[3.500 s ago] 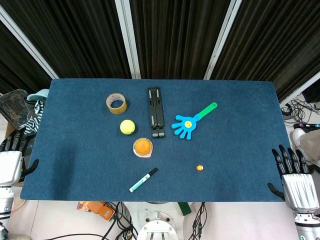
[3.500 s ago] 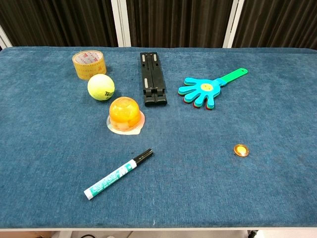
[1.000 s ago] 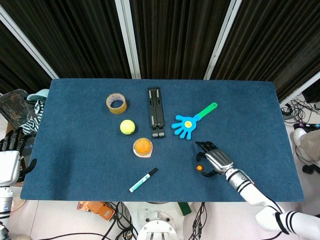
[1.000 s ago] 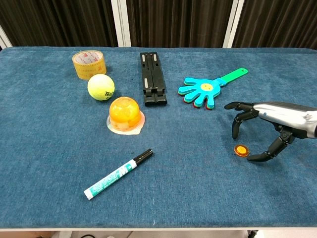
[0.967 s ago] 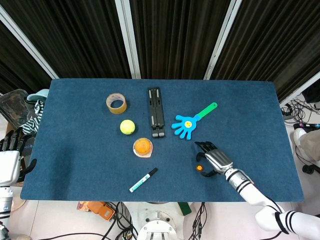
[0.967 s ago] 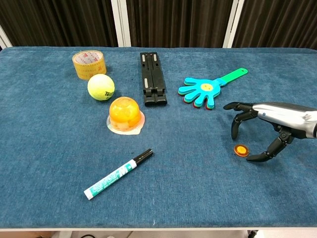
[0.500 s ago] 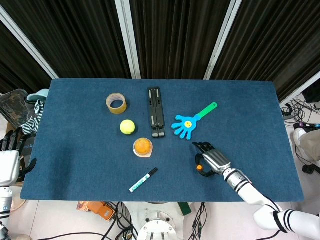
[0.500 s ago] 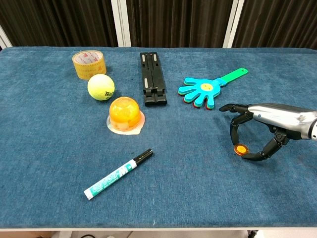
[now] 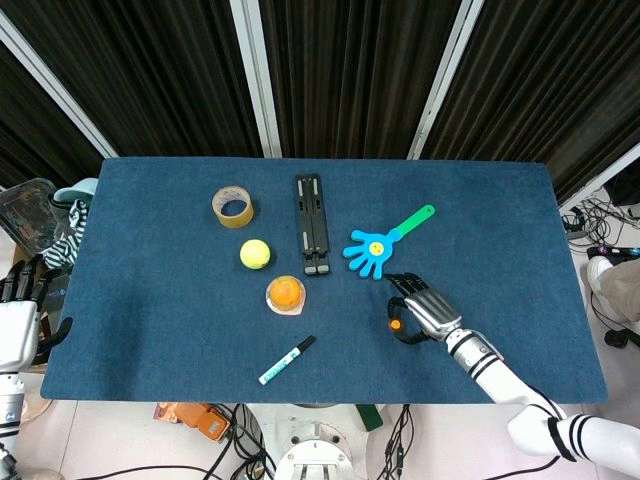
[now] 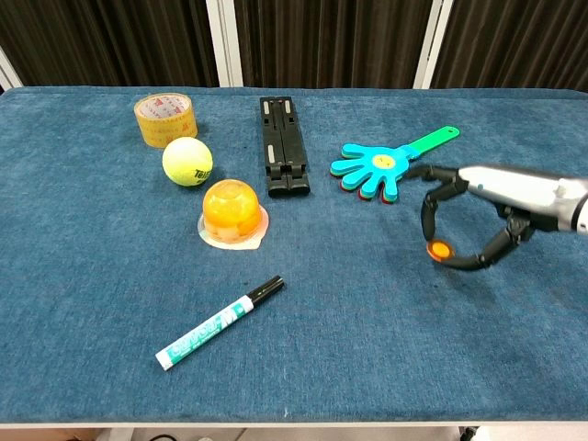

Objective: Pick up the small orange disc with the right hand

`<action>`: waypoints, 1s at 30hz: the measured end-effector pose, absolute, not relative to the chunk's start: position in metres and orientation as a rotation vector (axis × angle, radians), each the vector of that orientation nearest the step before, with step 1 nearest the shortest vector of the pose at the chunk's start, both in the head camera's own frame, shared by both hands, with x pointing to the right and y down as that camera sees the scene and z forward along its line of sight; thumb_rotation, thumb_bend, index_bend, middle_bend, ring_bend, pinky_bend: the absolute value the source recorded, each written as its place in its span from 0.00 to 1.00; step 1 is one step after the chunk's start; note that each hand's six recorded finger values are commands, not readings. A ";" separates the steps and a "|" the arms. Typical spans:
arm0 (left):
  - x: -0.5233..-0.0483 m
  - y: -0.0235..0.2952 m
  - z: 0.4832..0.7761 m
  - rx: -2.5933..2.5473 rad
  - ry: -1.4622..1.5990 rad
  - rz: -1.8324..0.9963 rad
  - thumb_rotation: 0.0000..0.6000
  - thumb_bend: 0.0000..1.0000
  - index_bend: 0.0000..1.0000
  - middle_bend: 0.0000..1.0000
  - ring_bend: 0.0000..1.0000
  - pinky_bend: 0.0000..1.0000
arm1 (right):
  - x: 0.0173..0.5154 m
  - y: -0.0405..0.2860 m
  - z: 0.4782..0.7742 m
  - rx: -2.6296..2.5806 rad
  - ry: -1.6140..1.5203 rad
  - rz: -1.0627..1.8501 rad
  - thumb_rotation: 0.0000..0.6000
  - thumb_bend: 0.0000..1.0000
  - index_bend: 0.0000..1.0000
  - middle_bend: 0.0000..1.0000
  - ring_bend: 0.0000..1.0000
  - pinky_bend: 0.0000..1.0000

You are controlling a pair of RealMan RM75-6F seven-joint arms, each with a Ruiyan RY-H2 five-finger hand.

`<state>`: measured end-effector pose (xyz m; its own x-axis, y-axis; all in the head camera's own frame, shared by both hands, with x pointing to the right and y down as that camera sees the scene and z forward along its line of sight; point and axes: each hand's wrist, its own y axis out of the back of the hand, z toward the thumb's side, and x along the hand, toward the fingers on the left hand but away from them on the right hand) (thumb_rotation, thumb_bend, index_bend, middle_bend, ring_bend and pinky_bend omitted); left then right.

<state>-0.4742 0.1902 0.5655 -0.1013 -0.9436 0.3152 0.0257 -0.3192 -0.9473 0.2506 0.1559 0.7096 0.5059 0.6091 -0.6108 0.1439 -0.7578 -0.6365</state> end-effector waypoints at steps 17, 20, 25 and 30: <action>-0.474 0.191 0.565 -1.364 1.073 -1.536 1.00 0.23 0.19 0.03 0.01 0.18 | 0.186 0.052 0.644 -2.207 -0.702 1.031 1.00 0.44 0.59 0.01 0.09 0.05; -0.475 0.190 0.565 -1.364 1.078 -1.538 1.00 0.23 0.19 0.03 0.01 0.18 | 0.173 0.034 0.631 -2.209 -0.720 1.017 1.00 0.44 0.59 0.01 0.09 0.05; -0.475 0.190 0.565 -1.364 1.079 -1.538 1.00 0.23 0.19 0.03 0.01 0.18 | 0.163 0.015 0.615 -2.208 -0.748 1.012 1.00 0.44 0.59 0.01 0.09 0.05; -0.475 0.190 0.565 -1.363 1.080 -1.539 1.00 0.23 0.19 0.03 0.01 0.18 | 0.161 0.000 0.604 -2.213 -0.796 1.010 1.00 0.44 0.60 0.01 0.09 0.05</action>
